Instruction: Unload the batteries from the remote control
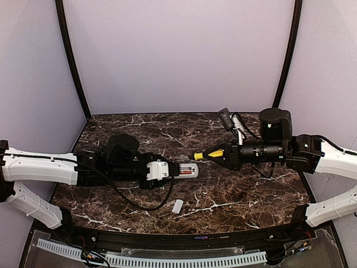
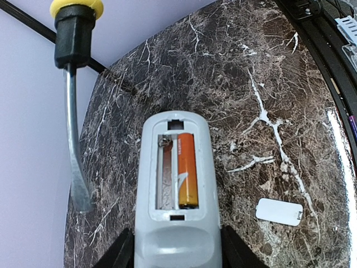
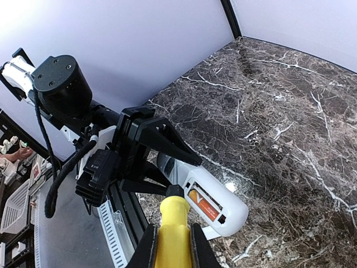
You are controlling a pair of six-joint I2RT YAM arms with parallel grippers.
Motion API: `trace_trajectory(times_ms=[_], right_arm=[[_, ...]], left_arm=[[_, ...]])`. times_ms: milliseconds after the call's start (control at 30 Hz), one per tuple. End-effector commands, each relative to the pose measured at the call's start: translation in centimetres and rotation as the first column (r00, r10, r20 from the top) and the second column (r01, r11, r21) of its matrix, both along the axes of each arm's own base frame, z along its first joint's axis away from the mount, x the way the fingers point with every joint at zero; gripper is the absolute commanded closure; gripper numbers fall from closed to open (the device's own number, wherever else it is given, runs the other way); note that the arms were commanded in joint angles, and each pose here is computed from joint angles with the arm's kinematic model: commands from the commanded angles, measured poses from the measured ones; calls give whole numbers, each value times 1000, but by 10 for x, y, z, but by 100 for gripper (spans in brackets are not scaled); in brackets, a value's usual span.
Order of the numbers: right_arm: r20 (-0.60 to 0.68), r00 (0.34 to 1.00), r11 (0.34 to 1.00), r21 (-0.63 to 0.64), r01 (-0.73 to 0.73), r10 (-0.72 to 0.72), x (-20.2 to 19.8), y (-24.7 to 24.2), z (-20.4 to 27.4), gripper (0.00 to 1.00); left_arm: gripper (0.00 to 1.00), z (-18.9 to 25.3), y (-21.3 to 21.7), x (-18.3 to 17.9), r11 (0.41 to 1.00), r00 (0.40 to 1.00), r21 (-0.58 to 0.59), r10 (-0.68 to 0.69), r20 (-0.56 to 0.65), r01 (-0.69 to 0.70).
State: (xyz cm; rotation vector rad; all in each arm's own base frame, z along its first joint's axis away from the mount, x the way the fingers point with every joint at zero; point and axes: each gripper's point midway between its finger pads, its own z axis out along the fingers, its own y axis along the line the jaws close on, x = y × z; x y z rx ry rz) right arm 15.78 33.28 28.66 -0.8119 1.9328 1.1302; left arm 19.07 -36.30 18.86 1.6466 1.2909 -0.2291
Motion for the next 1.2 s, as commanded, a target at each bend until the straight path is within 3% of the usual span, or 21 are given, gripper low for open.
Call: trace_trajectory(times_ms=[0,267,400,633,733,867,1033,1167], right_arm=[[36,999,999,12,-32,32,-2,4,12,100],[91,989,993,-24,-112,113,-9,6,20,100],[123,983,991,-48,-128,133,-7,-1,22,100],[121,978,984,-68,-162,170,-4,-7,20,100],[123,975,981,-82,-178,188,-5,-8,19,100],[133,967,974,-92,-207,218,-8,-7,21,100],[137,959,967,-106,-233,247,-10,-4,20,100],[130,956,961,-129,-246,262,-9,-1,16,100]], left_arm=[[100,12,1,-3,999,999,-35,-23,38,25],[100,7,1,-6,997,993,-29,-62,97,65],[100,14,3,-3,994,977,-73,-61,203,77],[100,13,13,-9,990,939,-45,-112,326,133],[100,16,16,0,996,929,-23,-75,362,90],[100,13,20,9,1000,939,-13,-21,342,27],[100,8,21,2,998,976,-60,-6,218,19],[100,1,24,4,1000,965,-6,-25,262,27]])
